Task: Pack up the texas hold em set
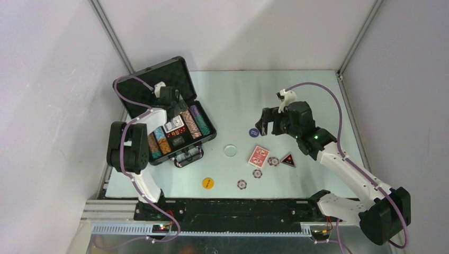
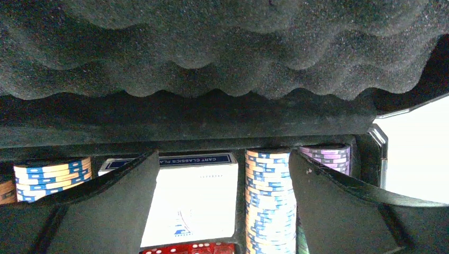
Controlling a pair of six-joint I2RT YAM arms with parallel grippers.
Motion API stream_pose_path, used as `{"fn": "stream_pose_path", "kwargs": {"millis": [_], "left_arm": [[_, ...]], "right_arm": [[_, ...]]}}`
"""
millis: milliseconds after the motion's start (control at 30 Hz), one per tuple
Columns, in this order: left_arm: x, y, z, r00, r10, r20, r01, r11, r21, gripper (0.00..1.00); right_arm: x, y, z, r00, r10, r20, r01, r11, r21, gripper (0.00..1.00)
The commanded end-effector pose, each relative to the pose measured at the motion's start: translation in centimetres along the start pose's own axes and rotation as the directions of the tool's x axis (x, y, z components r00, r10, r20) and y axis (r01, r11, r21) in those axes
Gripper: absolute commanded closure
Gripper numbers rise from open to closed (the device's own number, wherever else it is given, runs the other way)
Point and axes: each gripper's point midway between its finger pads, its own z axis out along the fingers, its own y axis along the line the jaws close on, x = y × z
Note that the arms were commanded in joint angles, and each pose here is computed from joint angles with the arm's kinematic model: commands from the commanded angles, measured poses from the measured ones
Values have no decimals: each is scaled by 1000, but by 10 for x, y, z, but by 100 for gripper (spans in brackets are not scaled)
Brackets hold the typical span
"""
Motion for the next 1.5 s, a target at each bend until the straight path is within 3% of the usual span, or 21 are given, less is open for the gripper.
{"fn": "stream_pose_path", "kwargs": {"millis": [0, 67, 200, 700, 967, 1333, 1467], "left_arm": [[0, -5, 3, 996, -94, -10, 94, 996, 4, 9], [3, -2, 1, 994, -113, -2, 113, 994, -2, 14], [12, 2, -3, 993, -118, 0, 118, 993, -2, 15], [29, 10, -16, 990, -136, 26, 137, 988, -64, 3], [36, 12, -22, 994, -108, 8, 108, 993, -51, 2], [-47, -9, -96, 968, -82, 236, 68, 995, 66, 0], [-64, -5, -126, 953, -87, 291, 61, 993, 97, 0]], "right_arm": [[-2, 5, 0, 1000, -31, 5, 31, 999, -27, 3], [-1, 6, 0, 999, -37, 2, 37, 999, -28, 3], [2, 6, 0, 999, -41, -7, 41, 999, -31, 3], [1, 9, -3, 999, -48, -5, 48, 998, -42, 3], [3, 9, -2, 999, -49, -10, 49, 998, -47, 3], [-3, 7, -2, 1000, -10, 13, 10, 1000, -24, 1], [11, -5, -3, 999, 26, -41, -24, 999, 42, 1]]}}
